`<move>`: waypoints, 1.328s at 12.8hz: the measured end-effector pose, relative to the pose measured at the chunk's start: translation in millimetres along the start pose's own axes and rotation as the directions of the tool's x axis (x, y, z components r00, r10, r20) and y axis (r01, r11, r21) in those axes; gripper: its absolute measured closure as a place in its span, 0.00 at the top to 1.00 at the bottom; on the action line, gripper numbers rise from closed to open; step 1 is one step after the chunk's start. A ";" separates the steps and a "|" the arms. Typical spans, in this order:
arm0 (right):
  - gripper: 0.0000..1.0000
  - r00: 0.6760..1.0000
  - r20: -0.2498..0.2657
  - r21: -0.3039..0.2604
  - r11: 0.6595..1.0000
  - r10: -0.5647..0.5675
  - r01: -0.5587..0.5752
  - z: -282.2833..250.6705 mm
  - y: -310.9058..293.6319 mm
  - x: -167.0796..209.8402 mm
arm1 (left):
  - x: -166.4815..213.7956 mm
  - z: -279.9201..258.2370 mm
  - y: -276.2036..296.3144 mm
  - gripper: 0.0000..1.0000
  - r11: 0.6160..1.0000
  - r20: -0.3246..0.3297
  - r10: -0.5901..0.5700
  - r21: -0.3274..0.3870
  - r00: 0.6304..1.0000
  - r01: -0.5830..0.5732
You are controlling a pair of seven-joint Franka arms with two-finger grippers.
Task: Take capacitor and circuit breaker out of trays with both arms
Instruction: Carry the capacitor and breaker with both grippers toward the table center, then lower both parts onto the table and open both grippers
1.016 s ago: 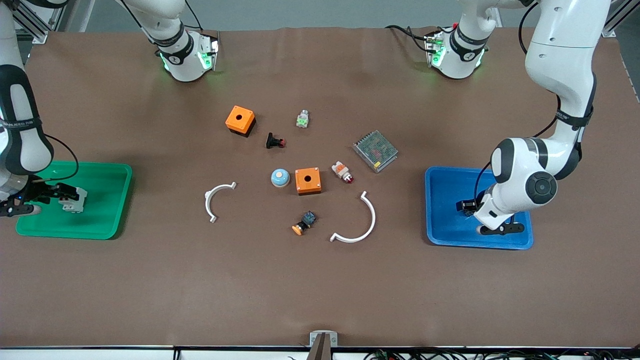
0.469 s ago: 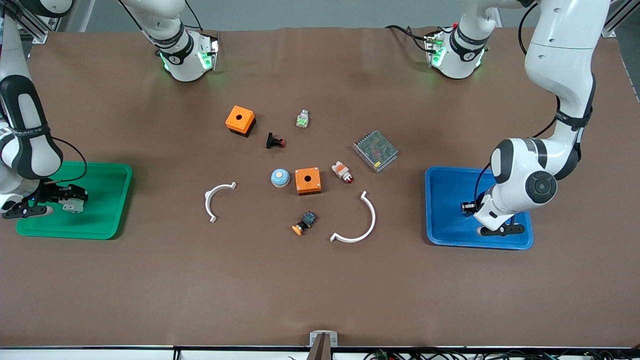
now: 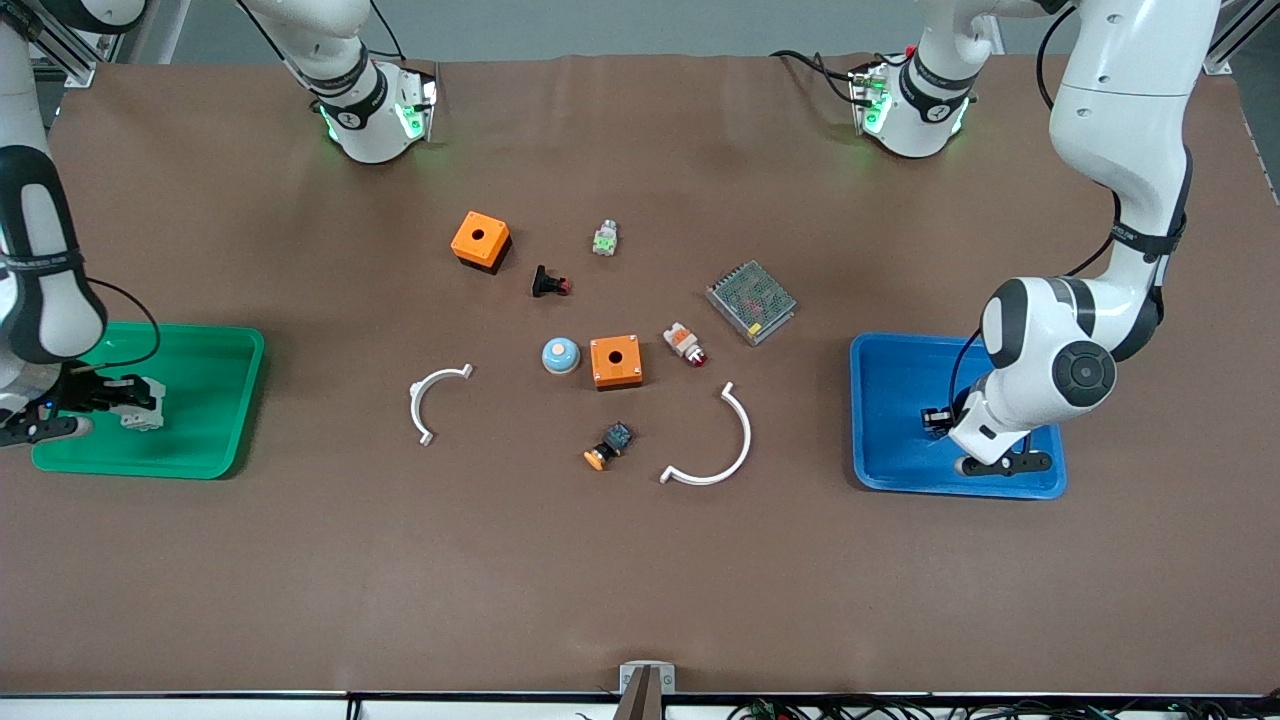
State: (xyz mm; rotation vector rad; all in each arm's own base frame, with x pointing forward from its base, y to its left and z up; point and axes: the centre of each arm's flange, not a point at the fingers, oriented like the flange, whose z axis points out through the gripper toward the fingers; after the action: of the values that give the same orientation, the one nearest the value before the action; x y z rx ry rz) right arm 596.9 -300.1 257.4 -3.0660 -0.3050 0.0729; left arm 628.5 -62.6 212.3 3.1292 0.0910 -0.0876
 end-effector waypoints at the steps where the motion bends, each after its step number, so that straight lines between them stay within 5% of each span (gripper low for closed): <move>1: 0.40 1.000 0.022 0.024 1.000 -0.011 0.010 -35.1 -11.7 18.1 | 2.6 -10.8 13.6 0.35 1.000 -0.009 -0.007 -0.002 1.000 0.007; 5: 0.40 0.988 0.115 0.057 0.993 0.100 -0.107 -134.6 -138.5 77.6 | 4.5 -81.7 111.6 0.35 0.997 0.000 -0.074 -0.002 0.997 0.074; 8: 0.40 0.971 0.148 0.020 0.981 0.190 -0.195 -133.0 -274.9 114.7 | -16.5 -96.4 207.7 0.35 0.991 -0.014 -0.137 -0.011 0.990 0.137; 10: 0.40 0.957 0.125 -0.010 0.964 0.263 -0.264 -106.0 -363.8 127.6 | -37.4 -70.5 263.6 0.35 0.981 0.010 -0.192 -0.003 0.981 0.192; 14: 0.40 0.929 0.007 0.028 0.929 0.370 -0.370 -39.7 -494.2 123.0 | -49.2 -35.0 330.4 0.35 0.947 0.043 -0.319 -0.030 0.947 0.320; 17: 0.40 0.902 -0.033 0.040 0.902 0.431 -0.429 1.0 -556.6 113.0 | -48.7 -13.3 348.6 0.35 0.941 0.047 -0.336 -0.026 0.941 0.338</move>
State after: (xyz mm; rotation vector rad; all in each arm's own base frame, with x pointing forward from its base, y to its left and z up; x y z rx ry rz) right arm 598.8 267.1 287.3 -3.0342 0.3791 0.0325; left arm 601.1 -413.3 231.1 3.0402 0.6211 -0.1520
